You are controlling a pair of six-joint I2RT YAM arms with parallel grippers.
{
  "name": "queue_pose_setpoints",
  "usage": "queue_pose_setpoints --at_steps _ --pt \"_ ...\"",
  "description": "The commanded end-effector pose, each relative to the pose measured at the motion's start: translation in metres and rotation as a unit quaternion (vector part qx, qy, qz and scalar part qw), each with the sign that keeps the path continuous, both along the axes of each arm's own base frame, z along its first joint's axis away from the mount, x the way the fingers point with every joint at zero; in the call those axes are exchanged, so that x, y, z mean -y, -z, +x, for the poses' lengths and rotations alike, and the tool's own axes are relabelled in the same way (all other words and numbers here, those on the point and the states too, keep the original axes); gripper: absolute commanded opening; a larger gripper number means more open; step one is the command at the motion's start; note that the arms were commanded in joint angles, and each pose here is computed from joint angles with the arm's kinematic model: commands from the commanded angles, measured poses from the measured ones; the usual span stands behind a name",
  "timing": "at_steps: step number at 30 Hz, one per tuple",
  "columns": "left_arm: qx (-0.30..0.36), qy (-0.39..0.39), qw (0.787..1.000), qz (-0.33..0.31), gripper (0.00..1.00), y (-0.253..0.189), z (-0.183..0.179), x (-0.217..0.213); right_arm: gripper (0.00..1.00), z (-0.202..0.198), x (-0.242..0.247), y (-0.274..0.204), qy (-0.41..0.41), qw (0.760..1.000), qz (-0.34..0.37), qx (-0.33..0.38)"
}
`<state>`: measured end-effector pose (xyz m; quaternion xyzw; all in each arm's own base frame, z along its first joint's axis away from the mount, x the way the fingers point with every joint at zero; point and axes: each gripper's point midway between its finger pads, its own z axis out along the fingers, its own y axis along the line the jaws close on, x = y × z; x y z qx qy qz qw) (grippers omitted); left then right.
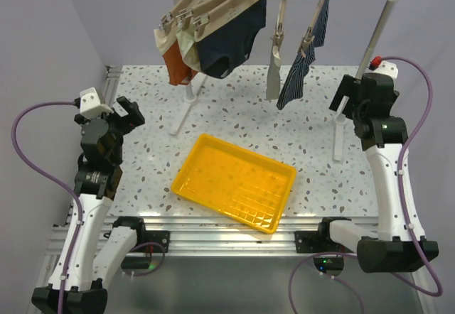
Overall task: Remove the underwear clipped to the hanger
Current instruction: Pick up the hanger from the clothesline.
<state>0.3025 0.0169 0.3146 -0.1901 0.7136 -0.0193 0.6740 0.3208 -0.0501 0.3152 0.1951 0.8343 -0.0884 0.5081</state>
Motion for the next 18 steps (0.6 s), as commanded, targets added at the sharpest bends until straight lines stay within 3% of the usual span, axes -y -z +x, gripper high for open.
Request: queue_pose_setpoints --at_steps 1,4,5,6,9,14,16,18 --pt "0.026 0.022 0.999 0.009 1.00 -0.028 -0.005 0.006 0.99 -0.001 0.003 -0.031 -0.002 0.999 -0.012 0.036" --pt "0.028 0.034 0.999 0.003 1.00 -0.032 -0.005 0.011 0.99 0.001 -0.034 -0.052 -0.157 0.984 -0.048 0.073" --pt "0.026 0.037 0.999 0.001 1.00 -0.031 -0.004 0.012 0.99 -0.006 -0.045 -0.064 -0.231 0.964 -0.104 0.085" --pt "0.024 0.043 0.999 0.000 1.00 -0.034 -0.004 0.014 0.99 -0.013 -0.086 -0.069 -0.348 0.926 -0.091 0.111" --pt "0.019 0.052 0.998 0.000 1.00 -0.034 -0.002 0.018 0.99 -0.020 -0.109 -0.082 -0.402 0.902 -0.074 0.135" --pt "0.030 0.059 0.998 -0.001 1.00 -0.043 0.001 0.020 0.99 -0.020 -0.134 -0.087 -0.471 0.879 -0.014 0.071" --pt "0.031 0.062 0.998 -0.003 1.00 -0.045 0.003 0.022 0.99 -0.017 -0.153 -0.094 -0.514 0.855 0.031 0.061" --pt "0.029 0.067 0.997 -0.002 1.00 -0.045 0.003 0.024 0.99 -0.008 -0.167 -0.106 -0.518 0.847 0.093 0.071"
